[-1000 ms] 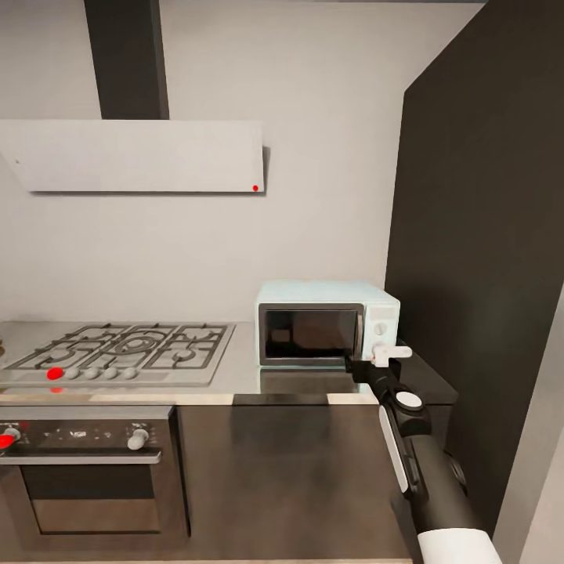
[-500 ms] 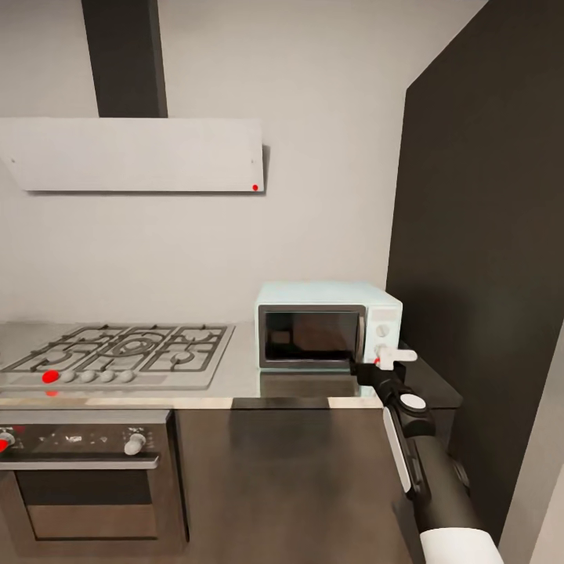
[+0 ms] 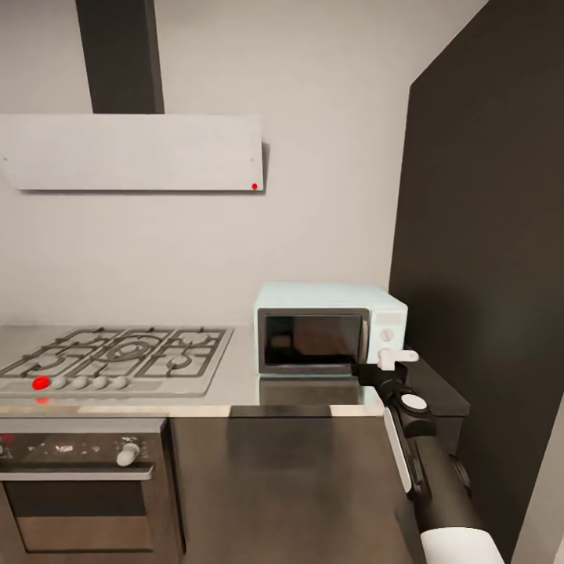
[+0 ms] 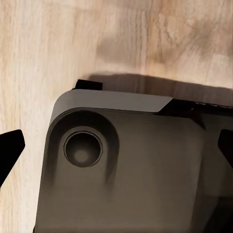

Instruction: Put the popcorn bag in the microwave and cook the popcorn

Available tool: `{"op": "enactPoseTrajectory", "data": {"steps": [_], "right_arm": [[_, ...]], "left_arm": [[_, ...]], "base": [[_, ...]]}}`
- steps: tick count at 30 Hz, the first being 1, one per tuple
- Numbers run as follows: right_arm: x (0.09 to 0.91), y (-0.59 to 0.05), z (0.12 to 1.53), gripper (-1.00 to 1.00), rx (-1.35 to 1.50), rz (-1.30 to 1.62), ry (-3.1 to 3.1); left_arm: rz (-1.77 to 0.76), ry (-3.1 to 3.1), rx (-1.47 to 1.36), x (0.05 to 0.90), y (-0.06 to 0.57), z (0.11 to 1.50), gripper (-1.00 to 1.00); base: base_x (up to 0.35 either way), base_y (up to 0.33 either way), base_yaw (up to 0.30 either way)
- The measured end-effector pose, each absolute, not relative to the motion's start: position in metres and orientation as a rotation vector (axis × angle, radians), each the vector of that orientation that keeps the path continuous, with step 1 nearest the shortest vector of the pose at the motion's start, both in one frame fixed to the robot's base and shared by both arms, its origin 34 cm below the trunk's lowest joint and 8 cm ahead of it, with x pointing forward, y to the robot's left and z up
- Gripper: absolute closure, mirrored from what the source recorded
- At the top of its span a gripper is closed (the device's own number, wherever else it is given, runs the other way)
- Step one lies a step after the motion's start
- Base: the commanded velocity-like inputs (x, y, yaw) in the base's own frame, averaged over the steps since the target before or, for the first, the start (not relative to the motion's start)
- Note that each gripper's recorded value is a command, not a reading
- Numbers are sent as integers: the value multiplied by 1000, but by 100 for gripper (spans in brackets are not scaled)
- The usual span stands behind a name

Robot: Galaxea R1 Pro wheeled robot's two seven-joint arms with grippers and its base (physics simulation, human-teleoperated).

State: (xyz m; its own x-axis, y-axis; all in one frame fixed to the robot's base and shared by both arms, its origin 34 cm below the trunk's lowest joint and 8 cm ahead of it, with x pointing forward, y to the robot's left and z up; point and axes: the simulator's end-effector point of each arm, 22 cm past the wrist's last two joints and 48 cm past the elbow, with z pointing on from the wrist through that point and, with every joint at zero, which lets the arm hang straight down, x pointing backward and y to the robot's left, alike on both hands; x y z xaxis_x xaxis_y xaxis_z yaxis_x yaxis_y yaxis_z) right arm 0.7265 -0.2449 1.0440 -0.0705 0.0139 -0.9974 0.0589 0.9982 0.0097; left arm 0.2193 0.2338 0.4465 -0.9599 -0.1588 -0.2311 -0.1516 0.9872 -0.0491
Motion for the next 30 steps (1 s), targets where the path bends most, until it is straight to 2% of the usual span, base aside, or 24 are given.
{"op": "enactPoseTrajectory", "data": {"steps": [30], "right_arm": [[727,-266,1044,-100,49,-82,1637]], "left_arm": [[-43,2896,-230,219,235,446,-100]], "base": [[139,0,0]]}}
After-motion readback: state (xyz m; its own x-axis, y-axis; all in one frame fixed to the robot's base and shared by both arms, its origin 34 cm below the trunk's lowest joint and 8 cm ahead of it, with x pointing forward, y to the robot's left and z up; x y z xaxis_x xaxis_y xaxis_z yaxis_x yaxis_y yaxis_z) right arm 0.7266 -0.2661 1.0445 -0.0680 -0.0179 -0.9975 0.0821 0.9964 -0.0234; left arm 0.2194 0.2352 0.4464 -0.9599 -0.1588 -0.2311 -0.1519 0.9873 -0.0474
